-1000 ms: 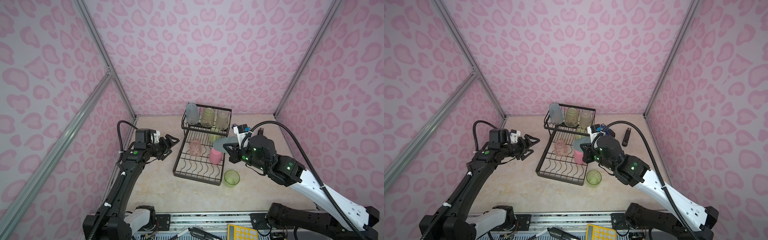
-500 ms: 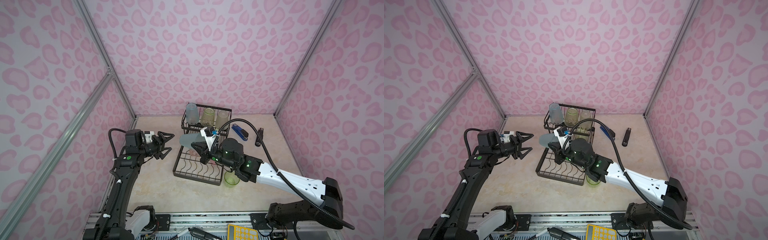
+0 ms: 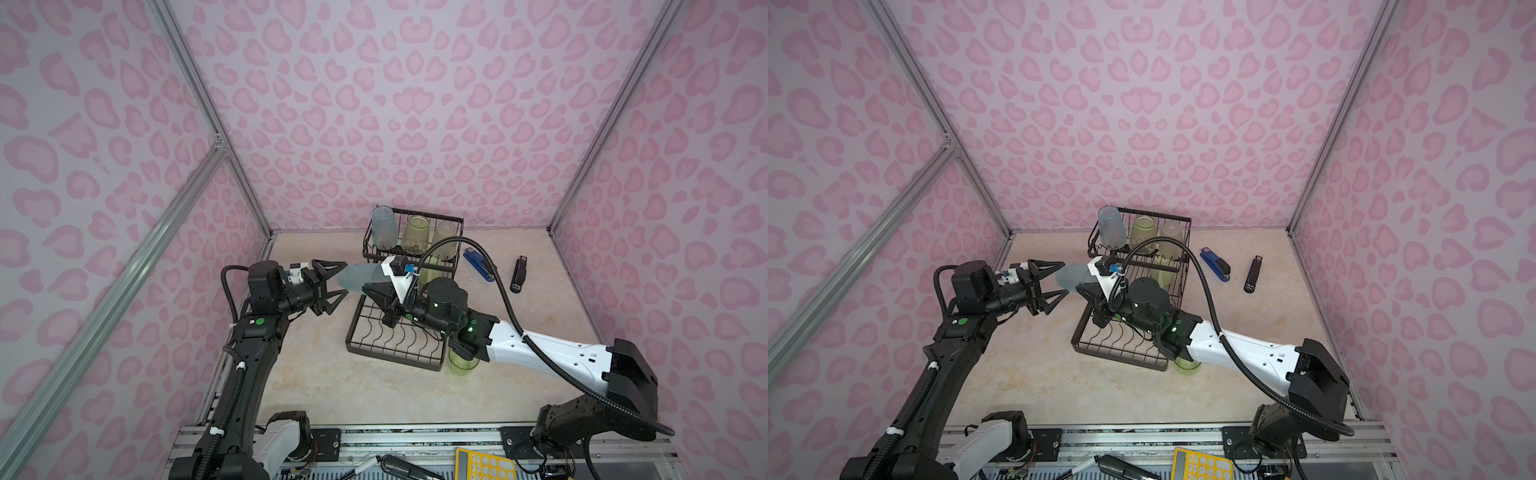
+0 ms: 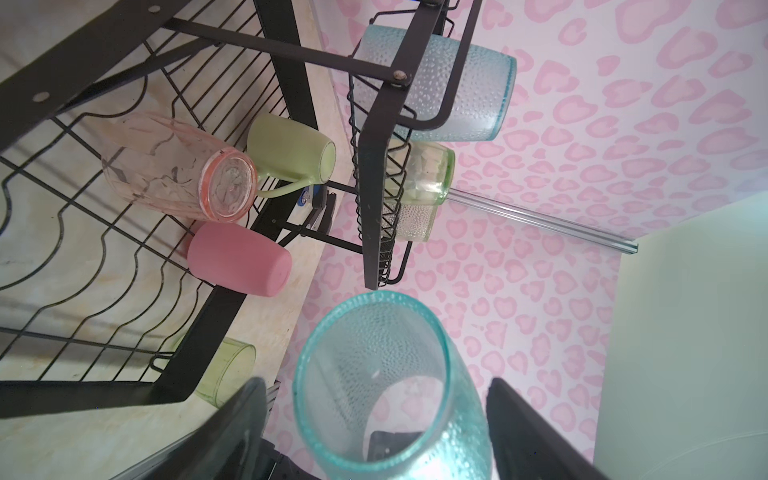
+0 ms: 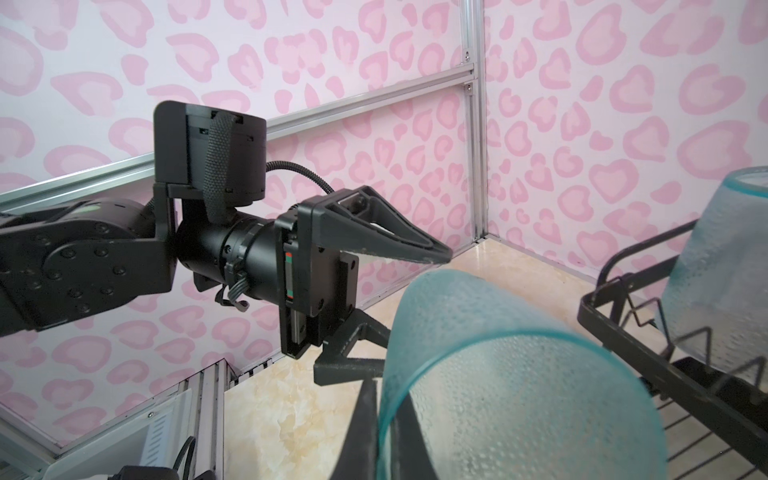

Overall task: Load the cups into the dish rack
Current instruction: 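Carry the teal cup toward the left gripper while left gripper closes on it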

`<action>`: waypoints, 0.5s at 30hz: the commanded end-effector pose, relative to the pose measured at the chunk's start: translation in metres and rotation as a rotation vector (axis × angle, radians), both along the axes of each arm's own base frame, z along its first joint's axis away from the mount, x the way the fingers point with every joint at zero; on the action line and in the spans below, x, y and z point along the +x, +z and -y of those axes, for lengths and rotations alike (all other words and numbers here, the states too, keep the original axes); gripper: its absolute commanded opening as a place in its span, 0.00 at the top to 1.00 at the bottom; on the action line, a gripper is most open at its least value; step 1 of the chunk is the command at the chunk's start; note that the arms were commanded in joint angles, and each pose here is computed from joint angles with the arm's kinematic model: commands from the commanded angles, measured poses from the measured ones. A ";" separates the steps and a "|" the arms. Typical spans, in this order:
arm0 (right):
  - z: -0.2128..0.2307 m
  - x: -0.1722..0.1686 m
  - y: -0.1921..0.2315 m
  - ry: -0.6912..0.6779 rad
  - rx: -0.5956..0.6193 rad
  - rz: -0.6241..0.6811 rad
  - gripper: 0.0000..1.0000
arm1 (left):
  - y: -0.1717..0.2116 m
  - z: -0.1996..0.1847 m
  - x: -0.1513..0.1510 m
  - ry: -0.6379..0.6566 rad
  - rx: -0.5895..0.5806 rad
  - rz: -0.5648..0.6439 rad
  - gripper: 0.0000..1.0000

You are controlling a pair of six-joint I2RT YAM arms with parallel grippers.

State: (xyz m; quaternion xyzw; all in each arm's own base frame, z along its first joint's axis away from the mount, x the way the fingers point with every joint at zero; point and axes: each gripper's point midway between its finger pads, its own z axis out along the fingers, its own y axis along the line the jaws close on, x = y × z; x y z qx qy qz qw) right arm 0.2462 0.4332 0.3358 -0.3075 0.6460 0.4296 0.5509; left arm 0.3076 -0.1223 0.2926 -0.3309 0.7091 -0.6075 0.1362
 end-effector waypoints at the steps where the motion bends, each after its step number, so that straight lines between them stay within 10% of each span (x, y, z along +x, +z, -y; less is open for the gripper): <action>1: -0.007 -0.002 0.018 0.031 0.070 0.058 1.00 | 0.016 0.003 0.000 -0.021 -0.038 0.054 0.16; 15: -0.012 -0.008 0.021 0.103 0.093 0.071 1.00 | 0.025 0.008 0.004 -0.056 -0.091 0.087 0.23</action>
